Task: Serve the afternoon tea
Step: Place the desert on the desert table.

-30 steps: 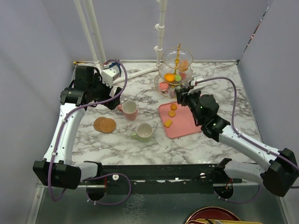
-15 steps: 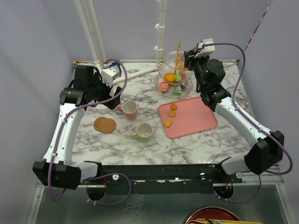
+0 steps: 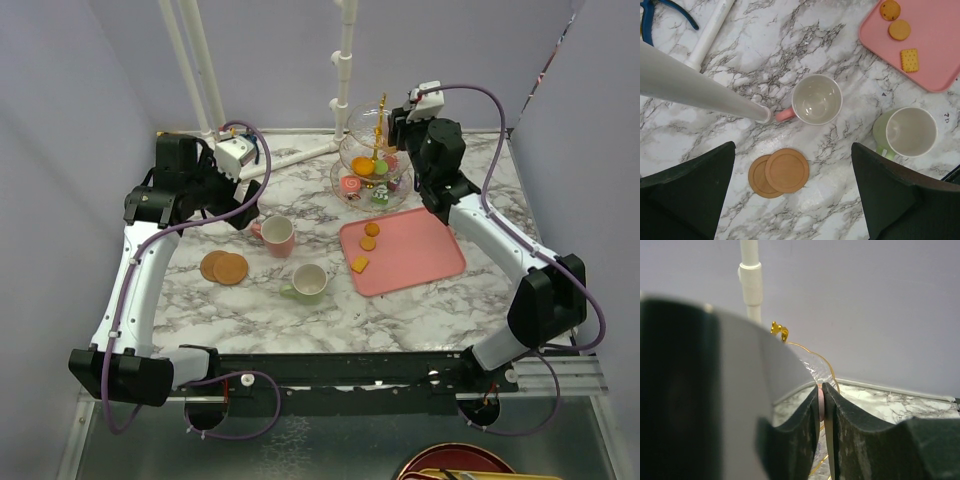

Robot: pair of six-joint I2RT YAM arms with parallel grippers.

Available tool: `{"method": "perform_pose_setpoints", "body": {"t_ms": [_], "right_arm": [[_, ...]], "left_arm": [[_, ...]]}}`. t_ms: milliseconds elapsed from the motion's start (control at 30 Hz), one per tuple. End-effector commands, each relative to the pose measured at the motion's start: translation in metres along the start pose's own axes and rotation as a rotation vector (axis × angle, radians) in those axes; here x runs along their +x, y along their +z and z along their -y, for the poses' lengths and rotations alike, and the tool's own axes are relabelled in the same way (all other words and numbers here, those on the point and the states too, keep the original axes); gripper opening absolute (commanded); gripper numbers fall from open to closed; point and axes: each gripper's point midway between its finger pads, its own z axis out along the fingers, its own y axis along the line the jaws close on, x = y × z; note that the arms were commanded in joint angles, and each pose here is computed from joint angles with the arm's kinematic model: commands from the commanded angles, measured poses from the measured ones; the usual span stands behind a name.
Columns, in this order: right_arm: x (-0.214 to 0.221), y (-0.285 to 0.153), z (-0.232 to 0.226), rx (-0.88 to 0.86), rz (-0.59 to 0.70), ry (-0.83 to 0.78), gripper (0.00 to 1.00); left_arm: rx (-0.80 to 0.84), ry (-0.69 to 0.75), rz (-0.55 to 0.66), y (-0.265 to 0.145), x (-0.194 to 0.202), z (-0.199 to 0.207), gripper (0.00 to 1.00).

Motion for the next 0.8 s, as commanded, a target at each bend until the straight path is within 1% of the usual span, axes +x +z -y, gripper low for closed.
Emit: {"method": "perform_pose_setpoints", "body": {"t_ms": [0,67,267,467,533,633,767], "right_arm": [[-0.024,0.006,0.003,-0.007,0.054,-0.001,0.51],[-0.025,0.006,0.003,-0.007,0.056,0.0,0.53],[-0.037,-0.003,0.0,-0.044,0.082,0.001,0.57],[-0.036,-0.01,0.002,-0.042,0.076,-0.015,0.6],[-0.037,-0.013,0.003,-0.042,0.081,-0.015,0.6],[-0.044,-0.024,0.002,-0.064,0.094,-0.002,0.57],[-0.05,-0.05,-0.007,-0.115,0.097,0.036,0.56]], "left_arm": [[0.002,0.001,0.034,-0.006,-0.007,0.002,0.99],[0.001,0.0,0.036,-0.006,-0.008,0.002,0.99],[-0.004,-0.003,0.036,-0.007,-0.009,0.002,0.99],[-0.009,-0.004,0.036,-0.007,-0.009,0.001,0.99],[-0.012,-0.004,0.035,-0.007,-0.009,0.0,0.99],[-0.021,-0.004,0.033,-0.007,-0.009,-0.002,0.99],[-0.028,-0.005,0.032,-0.007,-0.01,-0.004,0.99]]}}
